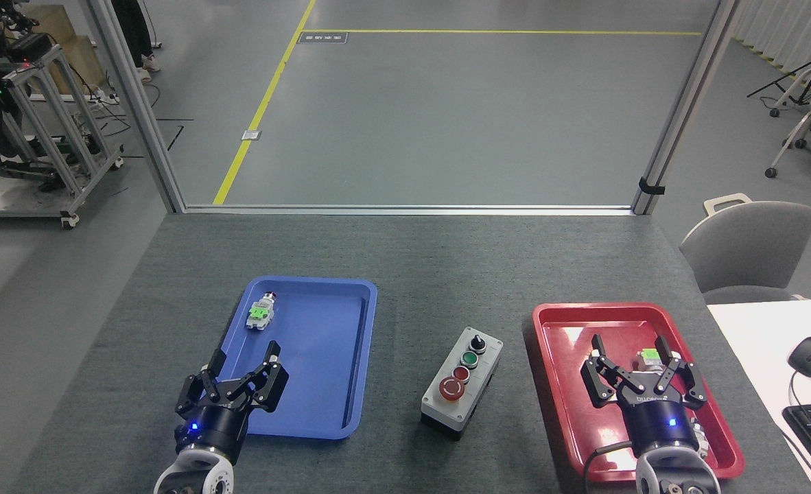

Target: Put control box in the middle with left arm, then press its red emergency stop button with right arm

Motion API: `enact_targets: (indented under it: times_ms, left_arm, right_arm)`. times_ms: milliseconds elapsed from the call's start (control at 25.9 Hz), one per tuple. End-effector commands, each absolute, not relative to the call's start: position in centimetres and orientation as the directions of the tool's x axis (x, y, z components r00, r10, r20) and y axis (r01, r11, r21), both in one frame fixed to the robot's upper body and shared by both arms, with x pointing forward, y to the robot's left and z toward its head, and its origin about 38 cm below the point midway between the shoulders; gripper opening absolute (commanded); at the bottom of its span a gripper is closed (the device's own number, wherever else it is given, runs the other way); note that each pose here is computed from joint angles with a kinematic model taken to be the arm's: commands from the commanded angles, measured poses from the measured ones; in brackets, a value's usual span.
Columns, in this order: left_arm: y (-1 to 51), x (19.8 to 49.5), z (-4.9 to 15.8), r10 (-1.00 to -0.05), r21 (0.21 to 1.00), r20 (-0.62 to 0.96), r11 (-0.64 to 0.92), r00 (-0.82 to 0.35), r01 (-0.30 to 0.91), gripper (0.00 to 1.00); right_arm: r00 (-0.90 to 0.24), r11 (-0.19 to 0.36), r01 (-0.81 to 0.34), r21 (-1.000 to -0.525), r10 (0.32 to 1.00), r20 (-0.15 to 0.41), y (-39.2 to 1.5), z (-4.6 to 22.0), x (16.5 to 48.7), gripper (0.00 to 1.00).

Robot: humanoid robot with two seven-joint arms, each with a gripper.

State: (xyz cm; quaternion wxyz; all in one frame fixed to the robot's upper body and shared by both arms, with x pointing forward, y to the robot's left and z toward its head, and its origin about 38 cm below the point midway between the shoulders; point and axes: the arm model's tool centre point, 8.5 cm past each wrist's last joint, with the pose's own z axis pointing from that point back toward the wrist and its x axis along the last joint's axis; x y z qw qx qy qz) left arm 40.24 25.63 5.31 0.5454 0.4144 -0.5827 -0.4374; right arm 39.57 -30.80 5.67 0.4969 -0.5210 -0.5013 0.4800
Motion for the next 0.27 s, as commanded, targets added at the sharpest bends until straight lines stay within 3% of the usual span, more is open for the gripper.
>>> enact_targets:
  times_ms: [0, 232]
  left_arm:
    - [25.63, 40.24, 5.31, -0.960, 0.962, 0.273, 0.274, -0.062, -0.006, 0.99]
    - [25.63, 40.24, 5.31, -0.960, 0.962, 0.273, 0.274, -0.062, -0.006, 0.99]
  right_arm:
    - [0.051, -0.007, 0.053, -0.999, 0.999, -0.004, -30.95, 5.82, 39.14, 1.00]
    - [0.051, -0.005, 0.057, -0.998, 0.999, -0.003, -30.95, 5.91, 39.19, 1.00]
